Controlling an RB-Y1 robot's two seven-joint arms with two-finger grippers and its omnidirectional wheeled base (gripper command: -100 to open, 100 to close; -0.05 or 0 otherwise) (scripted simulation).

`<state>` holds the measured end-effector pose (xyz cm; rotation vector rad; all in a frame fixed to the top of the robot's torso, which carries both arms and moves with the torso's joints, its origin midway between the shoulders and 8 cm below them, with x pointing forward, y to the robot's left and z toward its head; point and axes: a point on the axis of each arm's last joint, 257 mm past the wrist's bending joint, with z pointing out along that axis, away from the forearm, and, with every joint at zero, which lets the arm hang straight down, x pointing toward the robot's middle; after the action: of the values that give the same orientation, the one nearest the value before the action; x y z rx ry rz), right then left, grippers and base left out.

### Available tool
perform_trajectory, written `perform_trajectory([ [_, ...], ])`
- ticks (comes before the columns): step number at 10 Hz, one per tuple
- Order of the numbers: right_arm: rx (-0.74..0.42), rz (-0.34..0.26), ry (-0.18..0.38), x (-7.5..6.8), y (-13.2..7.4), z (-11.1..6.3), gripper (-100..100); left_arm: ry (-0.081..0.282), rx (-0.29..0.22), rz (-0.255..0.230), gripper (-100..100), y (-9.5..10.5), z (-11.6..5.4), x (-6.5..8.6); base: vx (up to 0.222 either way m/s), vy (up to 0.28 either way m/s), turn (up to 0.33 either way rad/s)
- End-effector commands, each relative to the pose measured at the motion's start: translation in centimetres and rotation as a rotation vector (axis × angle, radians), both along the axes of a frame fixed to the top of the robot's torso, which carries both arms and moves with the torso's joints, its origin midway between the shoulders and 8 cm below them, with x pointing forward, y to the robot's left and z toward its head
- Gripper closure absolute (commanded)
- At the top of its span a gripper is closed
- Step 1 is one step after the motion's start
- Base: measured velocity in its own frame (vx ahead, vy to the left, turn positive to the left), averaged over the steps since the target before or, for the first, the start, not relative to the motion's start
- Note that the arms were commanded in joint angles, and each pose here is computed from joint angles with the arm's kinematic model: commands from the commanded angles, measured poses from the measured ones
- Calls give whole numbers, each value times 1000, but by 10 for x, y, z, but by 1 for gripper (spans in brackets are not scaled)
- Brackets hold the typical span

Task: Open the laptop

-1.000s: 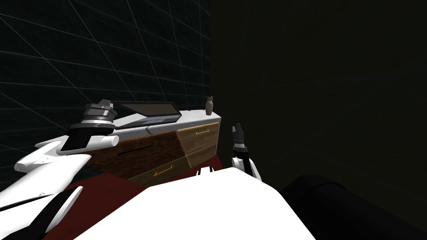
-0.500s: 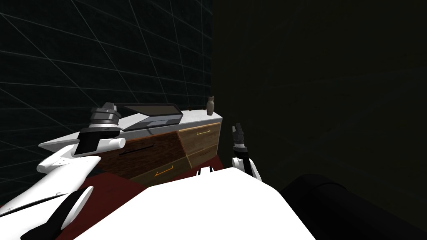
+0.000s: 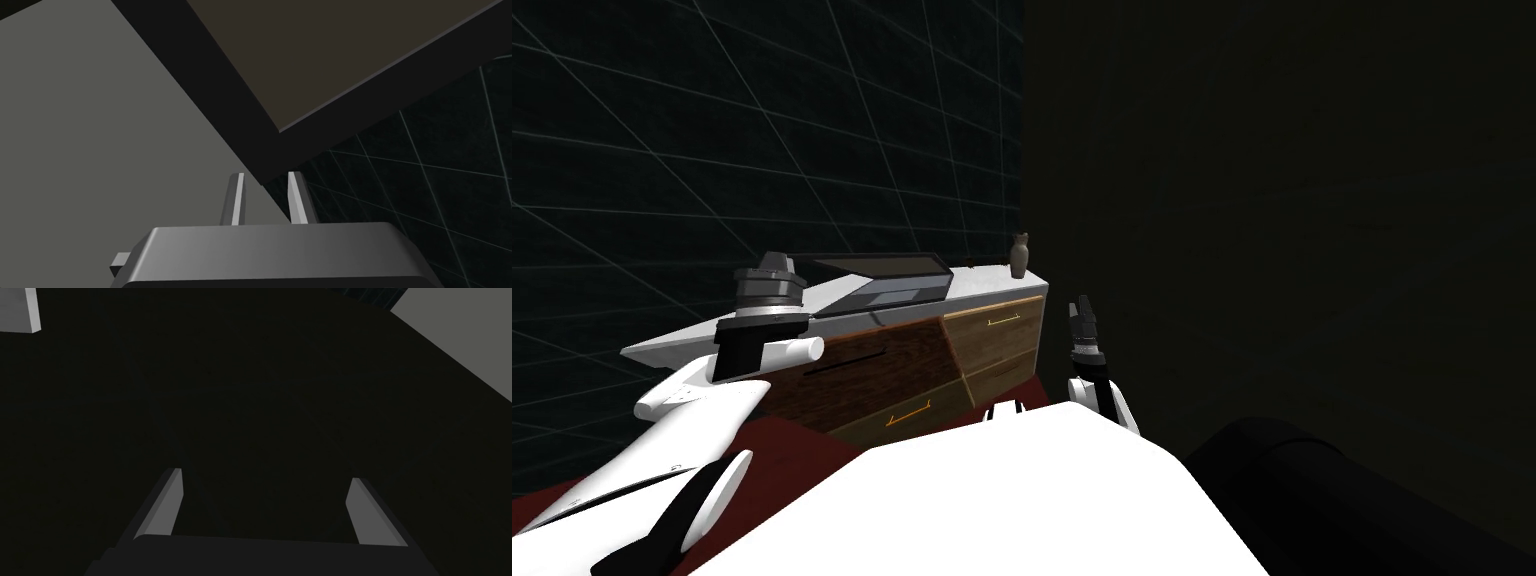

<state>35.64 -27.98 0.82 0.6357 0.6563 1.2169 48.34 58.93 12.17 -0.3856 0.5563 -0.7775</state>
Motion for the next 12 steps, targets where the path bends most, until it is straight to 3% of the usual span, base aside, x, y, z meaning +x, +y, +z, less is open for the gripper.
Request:
perform_trajectory([
  [1, 0, 0, 0, 0, 0, 0, 0, -27, 10, -9, 100, -13, -24, -12, 46, 38, 22],
  [2, 0, 0, 0, 0, 0, 0, 0, -51, 25, -16, 100, -17, -20, -17, 46, 29, 13],
  [3, 0, 0, 0, 0, 0, 0, 0, -63, 18, -11, 100, -21, -32, -22, 52, 39, 1],
  [4, 0, 0, 0, 0, 0, 0, 0, -89, 34, -18, 100, -25, -28, -28, 36, 29, 4],
  [5, 0, 0, 0, 0, 0, 0, 0, -105, 31, -12, 100, -30, -39, -35, 46, 37, 0],
  [8, 0, 0, 0, 0, 0, 0, 0, -161, 46, -14, 100, -41, -46, -51, 41, 37, 18],
  [11, 0, 0, 0, 0, 0, 0, 0, -169, 51, -16, 100, -42, -45, -53, -16, -10, 13],
  [12, 0, 0, 0, 0, 0, 0, 0, -209, 58, -11, 100, -51, -53, -66, 11, 0, 11],
])
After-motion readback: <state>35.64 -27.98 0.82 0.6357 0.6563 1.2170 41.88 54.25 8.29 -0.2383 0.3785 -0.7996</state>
